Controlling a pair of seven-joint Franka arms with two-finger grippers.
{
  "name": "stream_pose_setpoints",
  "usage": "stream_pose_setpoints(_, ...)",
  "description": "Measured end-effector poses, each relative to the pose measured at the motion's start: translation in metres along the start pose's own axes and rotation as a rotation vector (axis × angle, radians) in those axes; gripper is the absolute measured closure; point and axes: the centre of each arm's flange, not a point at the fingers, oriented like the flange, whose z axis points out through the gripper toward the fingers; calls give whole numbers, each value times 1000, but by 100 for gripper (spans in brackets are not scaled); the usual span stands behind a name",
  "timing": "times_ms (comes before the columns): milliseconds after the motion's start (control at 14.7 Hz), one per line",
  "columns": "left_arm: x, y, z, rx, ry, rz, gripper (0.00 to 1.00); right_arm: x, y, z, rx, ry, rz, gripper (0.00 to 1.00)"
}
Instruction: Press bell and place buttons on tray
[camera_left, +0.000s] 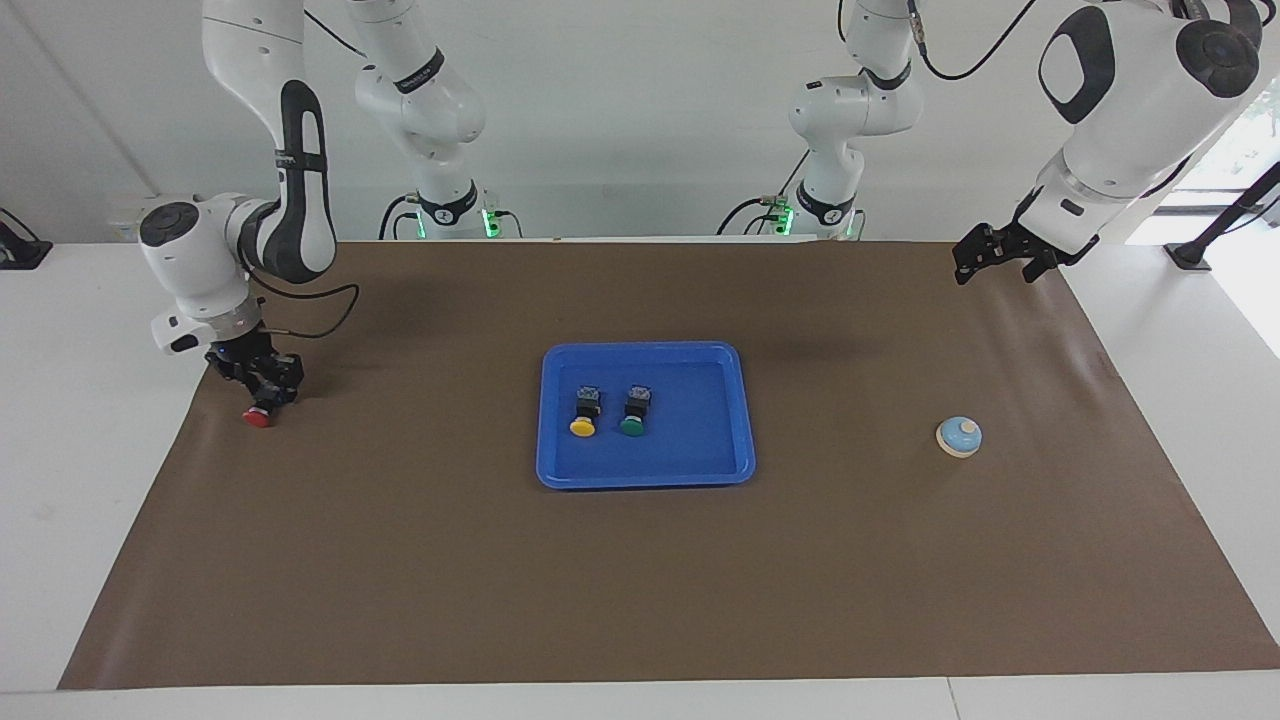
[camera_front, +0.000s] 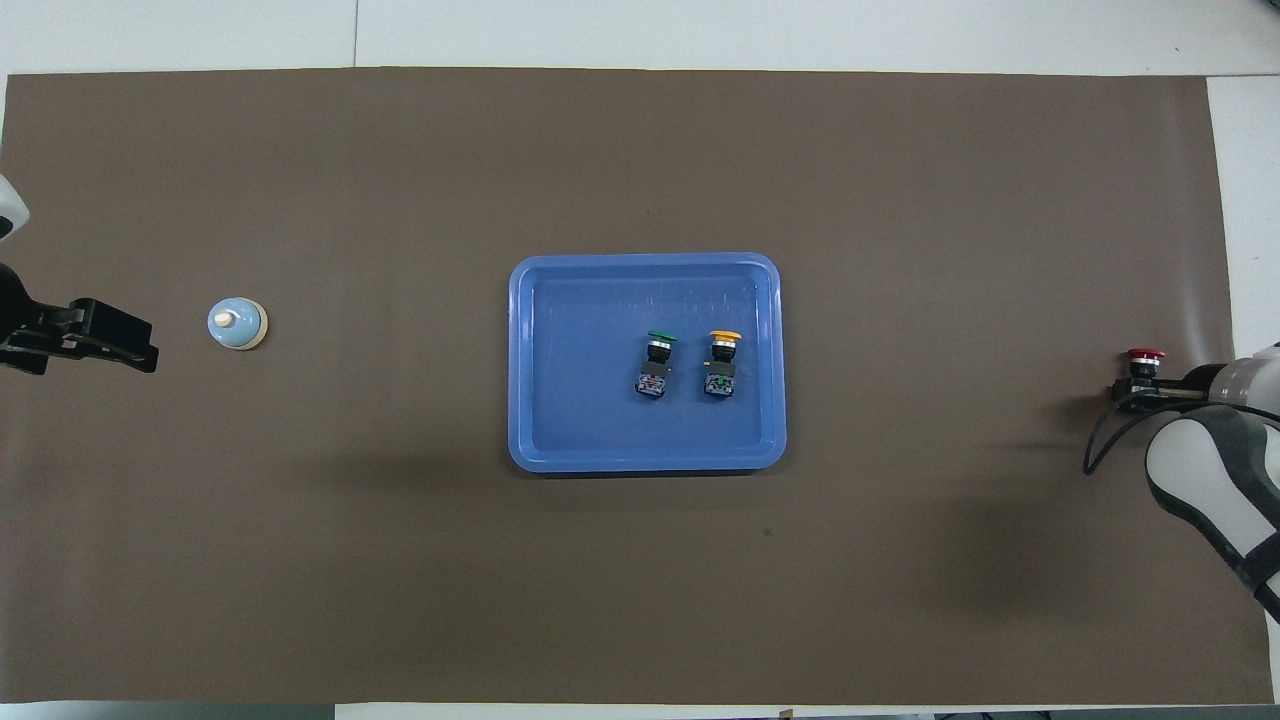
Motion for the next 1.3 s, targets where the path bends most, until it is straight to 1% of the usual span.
stream_pose_setpoints(68, 0, 0, 0, 0, 0, 0, 0, 0, 0, 0, 0, 0, -1, 59)
stream_pose_setpoints(136, 0, 0, 0, 0, 0, 0, 0, 1, 0, -1, 1, -3, -1, 59)
stream_pose_setpoints(273, 0, 0, 0, 0, 0, 0, 0, 8, -4, -7, 8, -30, -11, 59)
stream_pose_setpoints(409, 0, 0, 0, 0, 0, 0, 0, 27, -20, -27, 19, -71, -48, 59)
stream_pose_setpoints(545, 0, 0, 0, 0, 0, 0, 0, 50, -51, -55, 28, -110, -70, 59)
stream_pose_setpoints(750, 0, 0, 0, 0, 0, 0, 0, 79, -137, -107, 24, -151, -44, 59)
stream_pose_setpoints(886, 0, 0, 0, 0, 0, 0, 0, 83, -215, -137, 14, -166, -18, 59)
stream_pose_setpoints(955, 0, 0, 0, 0, 0, 0, 0, 80, -258, -149, 9, -165, -10, 59)
stream_pose_setpoints(1091, 0, 0, 0, 0, 0, 0, 0, 64, -341, -166, 7, -151, -7, 59)
stream_pose_setpoints(1159, 0, 0, 0, 0, 0, 0, 0, 52, -379, -172, 9, -143, -7, 59)
stream_pose_setpoints(1295, 0, 0, 0, 0, 0, 0, 0, 25, -438, -178, 13, -138, -1, 59)
